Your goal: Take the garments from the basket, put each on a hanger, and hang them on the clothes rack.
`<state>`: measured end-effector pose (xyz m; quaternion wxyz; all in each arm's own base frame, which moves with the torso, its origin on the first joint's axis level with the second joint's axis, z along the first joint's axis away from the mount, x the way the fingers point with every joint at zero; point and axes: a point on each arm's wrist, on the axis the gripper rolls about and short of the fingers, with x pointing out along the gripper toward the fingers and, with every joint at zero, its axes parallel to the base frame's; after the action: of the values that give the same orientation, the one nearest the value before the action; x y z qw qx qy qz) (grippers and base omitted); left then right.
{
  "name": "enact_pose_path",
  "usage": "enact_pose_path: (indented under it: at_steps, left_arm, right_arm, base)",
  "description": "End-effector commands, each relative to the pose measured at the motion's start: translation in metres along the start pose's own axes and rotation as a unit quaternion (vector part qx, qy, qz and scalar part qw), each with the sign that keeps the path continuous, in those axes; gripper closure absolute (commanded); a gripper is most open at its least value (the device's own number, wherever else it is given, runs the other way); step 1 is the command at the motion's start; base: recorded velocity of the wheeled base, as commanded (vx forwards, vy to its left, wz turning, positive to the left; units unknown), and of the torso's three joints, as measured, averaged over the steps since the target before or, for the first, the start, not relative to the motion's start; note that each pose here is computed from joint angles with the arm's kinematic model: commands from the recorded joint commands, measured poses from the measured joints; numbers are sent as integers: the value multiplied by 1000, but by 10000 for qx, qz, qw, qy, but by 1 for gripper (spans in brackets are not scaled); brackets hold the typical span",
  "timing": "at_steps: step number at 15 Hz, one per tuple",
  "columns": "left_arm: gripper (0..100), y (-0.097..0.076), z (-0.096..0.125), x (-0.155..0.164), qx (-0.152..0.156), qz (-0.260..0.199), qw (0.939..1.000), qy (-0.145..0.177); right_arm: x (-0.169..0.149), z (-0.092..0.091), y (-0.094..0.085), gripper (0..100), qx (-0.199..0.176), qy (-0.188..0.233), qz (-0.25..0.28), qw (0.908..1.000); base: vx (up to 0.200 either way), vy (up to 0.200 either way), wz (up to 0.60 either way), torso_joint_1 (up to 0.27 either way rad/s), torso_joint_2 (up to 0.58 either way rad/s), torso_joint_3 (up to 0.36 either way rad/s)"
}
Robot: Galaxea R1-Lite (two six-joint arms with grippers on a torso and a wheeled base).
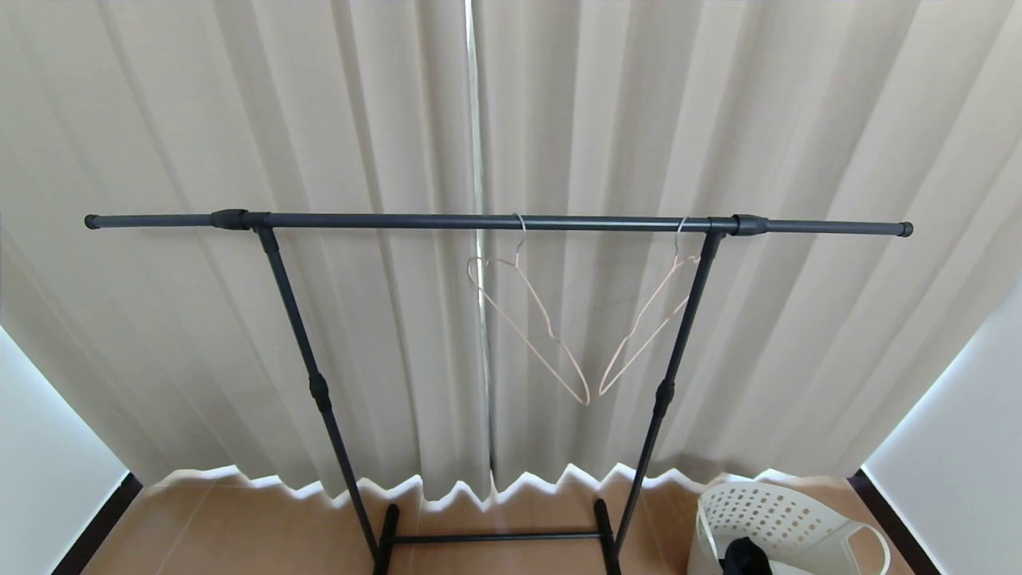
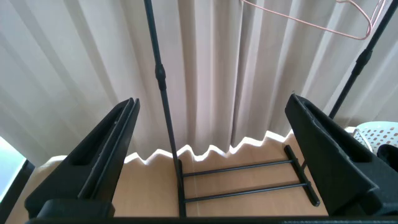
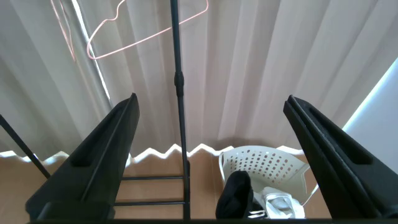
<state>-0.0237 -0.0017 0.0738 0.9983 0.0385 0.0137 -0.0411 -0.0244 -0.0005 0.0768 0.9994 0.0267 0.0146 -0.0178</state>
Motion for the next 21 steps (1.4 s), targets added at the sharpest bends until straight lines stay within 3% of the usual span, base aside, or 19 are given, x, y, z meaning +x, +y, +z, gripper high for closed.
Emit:
enact_pose_path:
  at_steps: [1, 21]
  left_arm:
    - [0, 0, 0, 0, -1, -2, 10000, 8]
    - [0, 0, 0, 0, -1, -2, 10000, 8]
  right_arm:
    - [0, 0, 0, 0, -1, 2, -2, 10000]
    - [0, 0, 0, 0, -23, -14, -24, 10000]
  base:
    - [0, 0, 0, 0, 0, 0]
    - [0, 0, 0, 0, 0, 0]
